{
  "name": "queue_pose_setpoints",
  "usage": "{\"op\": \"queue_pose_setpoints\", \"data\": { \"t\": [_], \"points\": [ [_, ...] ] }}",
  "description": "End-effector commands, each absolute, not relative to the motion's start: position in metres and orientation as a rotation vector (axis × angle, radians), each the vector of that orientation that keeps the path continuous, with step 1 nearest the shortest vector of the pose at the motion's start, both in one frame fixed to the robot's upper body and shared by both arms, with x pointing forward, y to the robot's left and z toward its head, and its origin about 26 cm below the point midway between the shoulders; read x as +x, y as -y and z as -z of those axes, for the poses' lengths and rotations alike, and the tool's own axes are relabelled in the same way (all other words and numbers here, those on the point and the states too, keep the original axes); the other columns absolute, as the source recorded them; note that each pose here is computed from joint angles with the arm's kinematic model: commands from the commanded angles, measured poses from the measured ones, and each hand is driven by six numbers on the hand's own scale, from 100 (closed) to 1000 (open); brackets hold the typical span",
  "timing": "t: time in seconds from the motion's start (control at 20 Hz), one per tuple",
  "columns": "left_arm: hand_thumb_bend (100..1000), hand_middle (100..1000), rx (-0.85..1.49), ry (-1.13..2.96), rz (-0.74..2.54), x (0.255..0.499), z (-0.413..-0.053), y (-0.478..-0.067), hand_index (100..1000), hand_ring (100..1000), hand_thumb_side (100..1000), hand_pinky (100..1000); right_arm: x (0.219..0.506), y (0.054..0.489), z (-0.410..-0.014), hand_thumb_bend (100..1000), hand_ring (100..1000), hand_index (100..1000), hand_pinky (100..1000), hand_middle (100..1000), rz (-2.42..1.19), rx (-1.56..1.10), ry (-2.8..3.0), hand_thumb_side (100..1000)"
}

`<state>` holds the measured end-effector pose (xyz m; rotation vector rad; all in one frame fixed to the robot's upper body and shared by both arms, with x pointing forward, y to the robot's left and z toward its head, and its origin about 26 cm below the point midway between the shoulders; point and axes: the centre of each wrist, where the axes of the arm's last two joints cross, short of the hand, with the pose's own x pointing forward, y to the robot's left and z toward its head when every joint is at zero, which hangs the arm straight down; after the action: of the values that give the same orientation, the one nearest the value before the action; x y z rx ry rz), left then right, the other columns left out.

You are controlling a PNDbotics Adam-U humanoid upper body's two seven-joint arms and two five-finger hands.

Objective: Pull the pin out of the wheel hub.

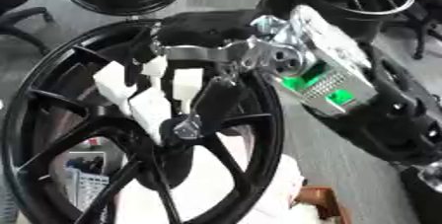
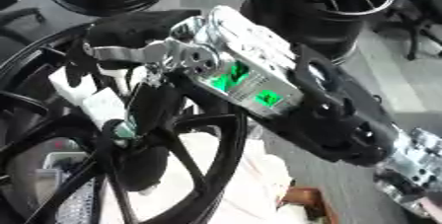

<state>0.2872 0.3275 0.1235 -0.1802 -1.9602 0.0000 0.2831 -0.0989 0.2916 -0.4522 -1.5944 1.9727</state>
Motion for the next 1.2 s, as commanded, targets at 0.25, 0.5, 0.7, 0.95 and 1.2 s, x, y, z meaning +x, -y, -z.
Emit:
{"op": "queue_pose_setpoints", "data": {
  "t": [0.25,0.5,0.7,0.95,1.2],
  "points": [
    [151,750,-0.172,2.001,0.037,0.288,-0.137,-0.326,805,736,830,729,0.291,0.100,-0.291,394,866,783,880,771,-1.955,-0.460,1.487,167],
    [150,749,-0.171,2.005,0.040,0.288,-0.138,-0.325,803,736,838,730,0.296,0.100,-0.287,388,865,784,879,769,-1.946,-0.464,1.476,170],
    [148,748,-0.164,2.010,0.046,0.289,-0.139,-0.324,801,737,841,731,0.304,0.099,-0.281,382,866,783,879,766,-1.928,-0.470,1.469,168],
    [146,748,-0.160,2.017,0.051,0.289,-0.140,-0.323,800,737,841,732,0.309,0.098,-0.277,379,865,784,878,765,-1.922,-0.470,1.467,170],
    [147,747,-0.161,2.020,0.055,0.290,-0.141,-0.322,798,737,844,732,0.313,0.097,-0.273,377,864,784,877,763,-1.916,-0.469,1.462,169]
  ]
}}
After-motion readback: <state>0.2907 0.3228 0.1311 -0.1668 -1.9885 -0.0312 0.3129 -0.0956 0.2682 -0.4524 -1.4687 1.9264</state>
